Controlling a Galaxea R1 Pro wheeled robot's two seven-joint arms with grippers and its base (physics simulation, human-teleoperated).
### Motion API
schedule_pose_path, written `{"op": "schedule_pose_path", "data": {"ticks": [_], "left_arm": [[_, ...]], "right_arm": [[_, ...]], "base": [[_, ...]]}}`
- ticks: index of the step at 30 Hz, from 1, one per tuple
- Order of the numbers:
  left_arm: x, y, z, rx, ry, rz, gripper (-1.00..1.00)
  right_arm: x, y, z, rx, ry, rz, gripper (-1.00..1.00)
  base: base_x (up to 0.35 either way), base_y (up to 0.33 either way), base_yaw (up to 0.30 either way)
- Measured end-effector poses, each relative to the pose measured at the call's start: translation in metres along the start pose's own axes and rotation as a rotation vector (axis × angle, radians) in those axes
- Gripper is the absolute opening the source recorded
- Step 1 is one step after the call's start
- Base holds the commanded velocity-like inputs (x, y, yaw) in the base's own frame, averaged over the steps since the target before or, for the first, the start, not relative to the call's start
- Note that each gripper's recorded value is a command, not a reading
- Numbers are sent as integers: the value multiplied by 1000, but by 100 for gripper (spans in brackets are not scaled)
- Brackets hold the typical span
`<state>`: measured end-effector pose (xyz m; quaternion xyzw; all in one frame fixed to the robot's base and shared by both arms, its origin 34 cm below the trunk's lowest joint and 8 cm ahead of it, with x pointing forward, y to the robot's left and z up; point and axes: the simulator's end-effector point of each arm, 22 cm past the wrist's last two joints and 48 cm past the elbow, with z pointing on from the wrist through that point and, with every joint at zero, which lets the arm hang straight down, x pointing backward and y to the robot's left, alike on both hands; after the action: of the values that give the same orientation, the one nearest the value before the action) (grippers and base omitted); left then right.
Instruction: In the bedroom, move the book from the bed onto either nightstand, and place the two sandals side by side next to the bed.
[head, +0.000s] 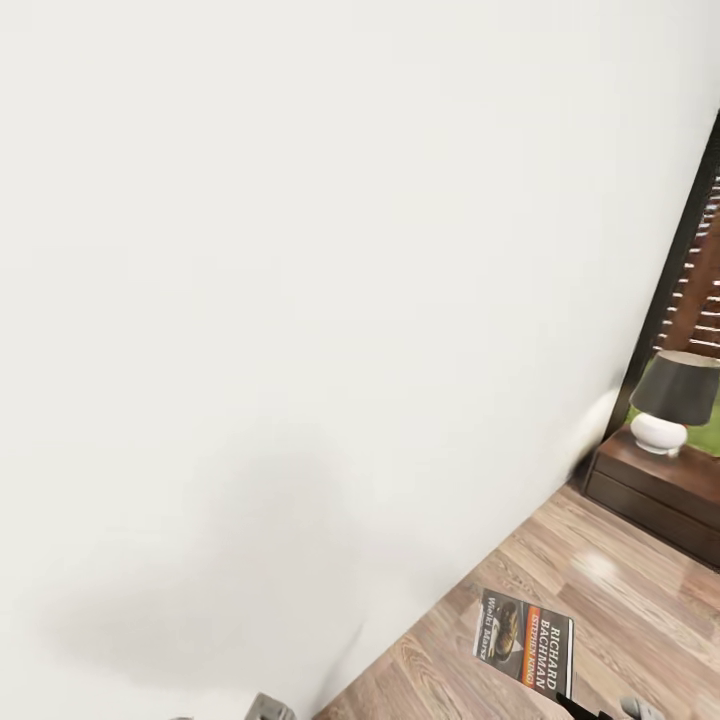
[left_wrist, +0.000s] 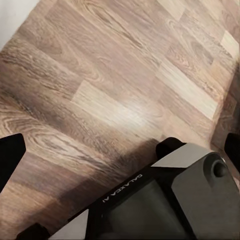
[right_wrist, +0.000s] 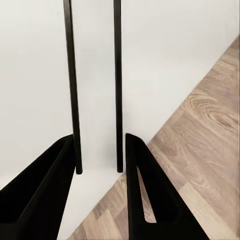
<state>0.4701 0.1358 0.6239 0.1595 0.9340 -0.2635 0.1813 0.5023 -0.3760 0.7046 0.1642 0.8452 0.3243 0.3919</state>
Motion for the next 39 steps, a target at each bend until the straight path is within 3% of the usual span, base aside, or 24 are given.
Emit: {"op": "schedule_pose_path", "data": {"ticks": [39], "left_arm": [[-1, -2, 1, -1, -2, 20, 100]], "right_arm": [[-1, 0, 0, -2, -4, 2, -100]], "base": [[0, 0, -264]]}}
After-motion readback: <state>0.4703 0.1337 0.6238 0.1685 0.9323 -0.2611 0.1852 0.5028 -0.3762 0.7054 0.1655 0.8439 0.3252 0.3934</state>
